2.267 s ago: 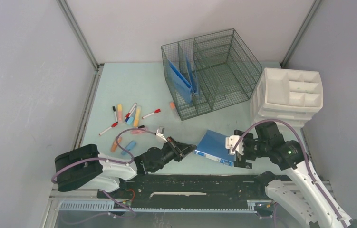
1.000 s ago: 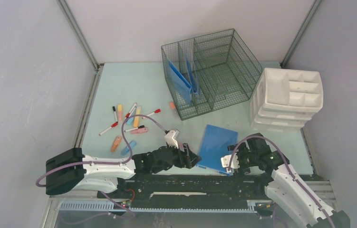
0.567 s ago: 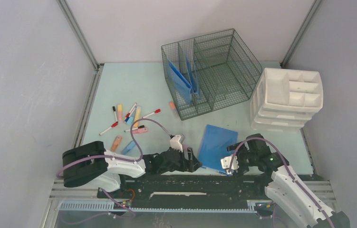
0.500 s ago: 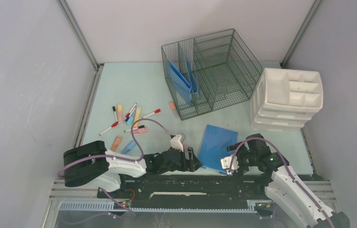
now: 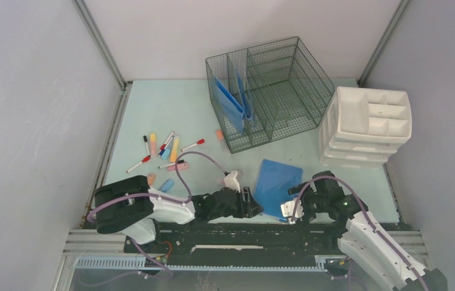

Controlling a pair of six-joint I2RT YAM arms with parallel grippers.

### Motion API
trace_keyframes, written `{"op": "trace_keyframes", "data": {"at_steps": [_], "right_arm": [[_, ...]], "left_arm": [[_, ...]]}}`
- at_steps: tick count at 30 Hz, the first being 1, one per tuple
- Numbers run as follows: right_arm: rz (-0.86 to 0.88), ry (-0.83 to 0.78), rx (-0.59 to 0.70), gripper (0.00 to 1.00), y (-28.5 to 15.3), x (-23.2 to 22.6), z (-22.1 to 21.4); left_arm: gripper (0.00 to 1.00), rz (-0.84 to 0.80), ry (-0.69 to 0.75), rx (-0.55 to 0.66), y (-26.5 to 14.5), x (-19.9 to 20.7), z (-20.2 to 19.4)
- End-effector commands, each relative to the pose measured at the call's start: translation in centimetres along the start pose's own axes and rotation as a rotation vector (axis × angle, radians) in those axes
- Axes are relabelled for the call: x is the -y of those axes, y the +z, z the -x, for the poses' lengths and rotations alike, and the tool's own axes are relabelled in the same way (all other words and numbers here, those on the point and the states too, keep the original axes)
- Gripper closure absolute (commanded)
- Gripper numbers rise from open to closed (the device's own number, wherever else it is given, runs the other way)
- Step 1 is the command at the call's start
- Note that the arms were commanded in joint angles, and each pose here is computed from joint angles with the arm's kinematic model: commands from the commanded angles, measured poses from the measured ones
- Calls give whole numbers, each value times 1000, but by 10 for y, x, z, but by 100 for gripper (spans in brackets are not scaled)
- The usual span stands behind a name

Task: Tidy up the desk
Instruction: Pick up the folder from the center of the board.

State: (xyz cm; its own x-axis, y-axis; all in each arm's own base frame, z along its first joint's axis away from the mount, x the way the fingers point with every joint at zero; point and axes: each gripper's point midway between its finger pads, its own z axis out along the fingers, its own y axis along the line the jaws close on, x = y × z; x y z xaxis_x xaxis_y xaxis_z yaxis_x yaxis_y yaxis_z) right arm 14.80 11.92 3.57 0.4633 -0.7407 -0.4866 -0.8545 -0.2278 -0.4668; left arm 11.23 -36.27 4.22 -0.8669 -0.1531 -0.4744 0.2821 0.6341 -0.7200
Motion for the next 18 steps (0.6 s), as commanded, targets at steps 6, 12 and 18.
{"op": "trace_keyframes", "data": {"at_steps": [6, 12, 18], "right_arm": [[-48, 8, 13, 15, 0, 11, 4], [-81, 19, 8, 15, -4, 17, 4], [-147, 61, -52, 13, -28, 32, -1]], "left_arm": [[61, -242, -133, 58, 2, 53, 22], [100, -361, -211, 61, 1, 66, 26], [100, -334, -272, 135, -6, 51, 36]]}}
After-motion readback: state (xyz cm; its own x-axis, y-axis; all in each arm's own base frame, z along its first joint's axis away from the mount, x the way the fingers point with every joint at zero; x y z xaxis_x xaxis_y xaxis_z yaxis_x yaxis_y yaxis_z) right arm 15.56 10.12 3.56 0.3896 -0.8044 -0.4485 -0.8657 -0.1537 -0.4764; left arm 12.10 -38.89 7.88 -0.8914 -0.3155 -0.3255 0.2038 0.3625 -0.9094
